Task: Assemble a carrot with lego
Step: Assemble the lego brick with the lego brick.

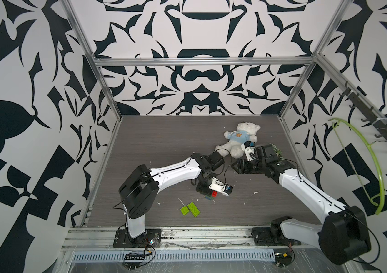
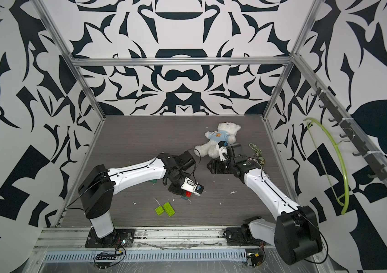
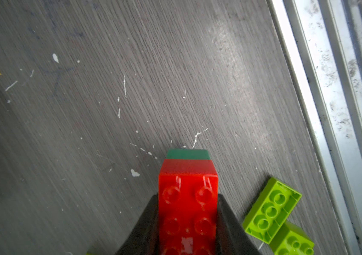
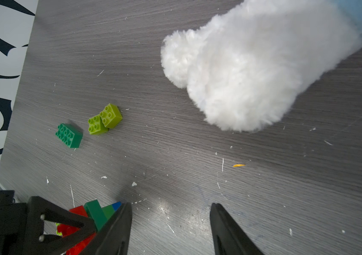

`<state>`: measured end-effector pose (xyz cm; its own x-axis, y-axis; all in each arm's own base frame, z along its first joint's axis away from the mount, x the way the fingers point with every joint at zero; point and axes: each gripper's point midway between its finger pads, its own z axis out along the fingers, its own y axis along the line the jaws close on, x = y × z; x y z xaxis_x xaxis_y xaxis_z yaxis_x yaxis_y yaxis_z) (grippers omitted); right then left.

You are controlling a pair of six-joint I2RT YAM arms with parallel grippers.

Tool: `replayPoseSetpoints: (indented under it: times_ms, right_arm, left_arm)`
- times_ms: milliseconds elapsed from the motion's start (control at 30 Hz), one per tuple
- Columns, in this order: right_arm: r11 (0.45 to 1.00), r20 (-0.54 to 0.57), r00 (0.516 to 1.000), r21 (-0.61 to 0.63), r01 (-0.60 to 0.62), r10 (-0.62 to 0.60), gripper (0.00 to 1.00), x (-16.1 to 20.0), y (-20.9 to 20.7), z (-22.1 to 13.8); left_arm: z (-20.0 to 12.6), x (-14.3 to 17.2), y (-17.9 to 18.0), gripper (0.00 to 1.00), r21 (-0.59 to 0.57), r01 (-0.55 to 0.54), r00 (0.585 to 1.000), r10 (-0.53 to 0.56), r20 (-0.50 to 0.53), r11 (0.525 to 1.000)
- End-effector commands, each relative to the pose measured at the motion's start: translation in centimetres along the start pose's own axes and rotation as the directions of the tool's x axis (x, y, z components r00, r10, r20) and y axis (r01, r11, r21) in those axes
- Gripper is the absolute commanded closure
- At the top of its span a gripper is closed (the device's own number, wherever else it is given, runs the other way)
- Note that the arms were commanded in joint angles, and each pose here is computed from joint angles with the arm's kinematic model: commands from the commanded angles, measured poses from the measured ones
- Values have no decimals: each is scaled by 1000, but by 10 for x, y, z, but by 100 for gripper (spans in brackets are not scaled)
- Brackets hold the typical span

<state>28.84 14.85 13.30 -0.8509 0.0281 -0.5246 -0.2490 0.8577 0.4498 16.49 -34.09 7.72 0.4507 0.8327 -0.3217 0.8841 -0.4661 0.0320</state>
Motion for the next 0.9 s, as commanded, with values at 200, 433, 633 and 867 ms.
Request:
replayPoseSetpoints:
  times_ms: [200, 433, 633, 867]
  right_arm:
    - [1000, 18, 1000, -9, 7, -7, 39, -5, 1, -1]
    - [1000, 16, 1000, -8, 6, -6, 39, -6, 1, 0]
    - [1000, 17, 1000, -9, 8, -7, 39, -5, 1, -1]
    - [1000, 15, 1000, -9, 6, -6, 39, -5, 1, -1]
  left_arm:
    - [46, 37, -44, 88, 167, 75, 994, -59, -95, 983]
    - [21, 17, -22, 83, 102, 103, 994, -105, 10, 989]
    - [10, 7, -11, 77, 42, 100, 993, -102, 55, 994]
    - [1, 1, -5, 72, 10, 112, 991, -113, 69, 994]
